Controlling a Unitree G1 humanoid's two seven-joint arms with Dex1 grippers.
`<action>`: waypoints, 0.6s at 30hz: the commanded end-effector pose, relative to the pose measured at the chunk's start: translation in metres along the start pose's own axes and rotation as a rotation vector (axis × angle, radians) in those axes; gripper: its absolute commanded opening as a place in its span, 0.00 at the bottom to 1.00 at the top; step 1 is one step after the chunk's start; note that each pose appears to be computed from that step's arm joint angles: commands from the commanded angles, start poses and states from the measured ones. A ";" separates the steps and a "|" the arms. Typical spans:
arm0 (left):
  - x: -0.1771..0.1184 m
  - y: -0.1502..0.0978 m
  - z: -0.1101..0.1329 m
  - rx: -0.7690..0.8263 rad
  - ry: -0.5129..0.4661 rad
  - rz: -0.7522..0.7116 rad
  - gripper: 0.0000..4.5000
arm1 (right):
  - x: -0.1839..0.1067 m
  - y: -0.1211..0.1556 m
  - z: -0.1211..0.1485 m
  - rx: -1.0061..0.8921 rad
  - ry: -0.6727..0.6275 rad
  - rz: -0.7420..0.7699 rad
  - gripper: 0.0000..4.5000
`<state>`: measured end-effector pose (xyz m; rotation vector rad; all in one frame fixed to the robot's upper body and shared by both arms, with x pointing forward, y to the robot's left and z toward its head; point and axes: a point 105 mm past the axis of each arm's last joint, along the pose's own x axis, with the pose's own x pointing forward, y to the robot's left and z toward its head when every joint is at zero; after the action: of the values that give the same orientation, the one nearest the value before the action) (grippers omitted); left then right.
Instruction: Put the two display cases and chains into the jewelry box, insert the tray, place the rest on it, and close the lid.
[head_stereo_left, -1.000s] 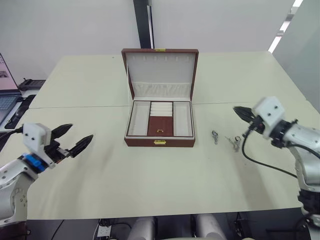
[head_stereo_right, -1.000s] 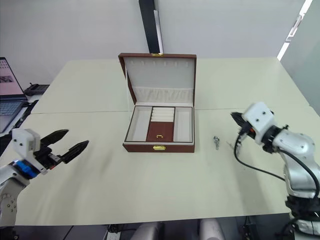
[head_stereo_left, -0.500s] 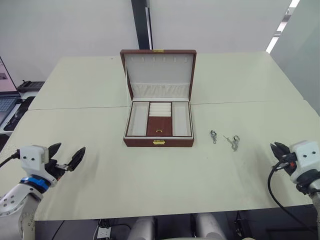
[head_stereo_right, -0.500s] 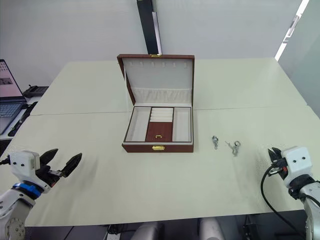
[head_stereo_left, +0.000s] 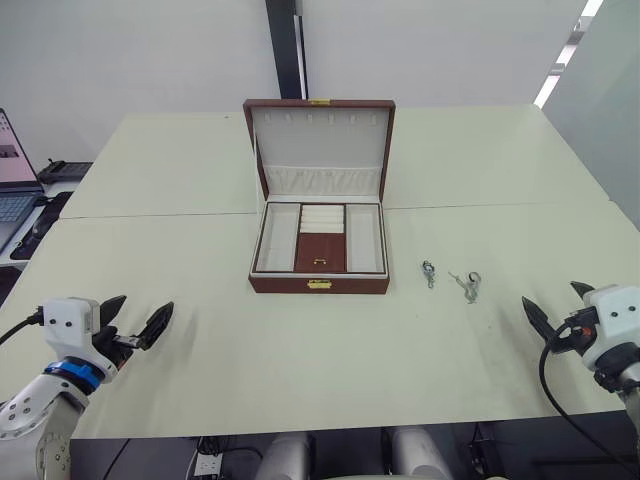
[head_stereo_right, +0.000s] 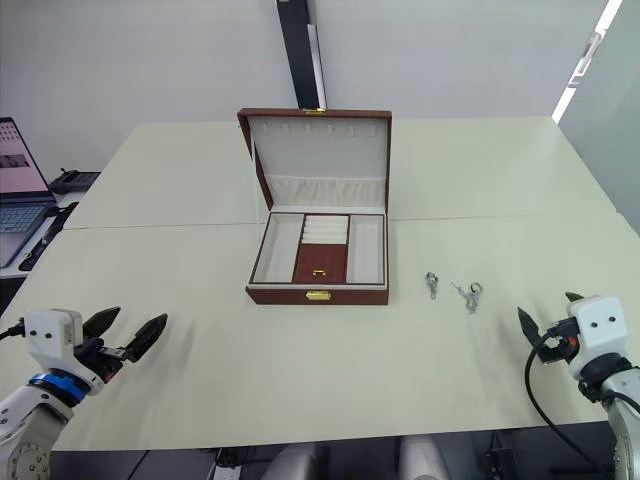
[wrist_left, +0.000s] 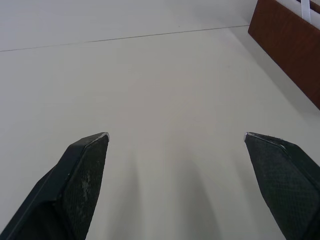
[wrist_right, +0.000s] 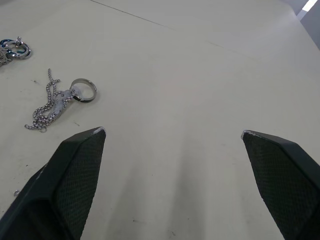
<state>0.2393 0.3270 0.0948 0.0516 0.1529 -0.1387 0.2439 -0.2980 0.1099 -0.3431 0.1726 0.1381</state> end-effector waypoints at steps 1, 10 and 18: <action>-0.002 -0.006 0.010 0.013 -0.022 -0.041 1.00 | -0.003 -0.004 0.013 -0.024 -0.041 -0.013 1.00; -0.007 -0.016 0.016 0.115 -0.025 -0.132 1.00 | -0.001 0.001 0.016 -0.023 -0.053 0.010 1.00; -0.013 -0.063 0.032 0.177 -0.001 -0.545 1.00 | -0.004 0.006 0.017 -0.030 -0.054 0.051 1.00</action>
<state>0.2261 0.2839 0.1179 0.1819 0.1726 -0.5729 0.2429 -0.2934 0.1123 -0.3362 0.1664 0.1693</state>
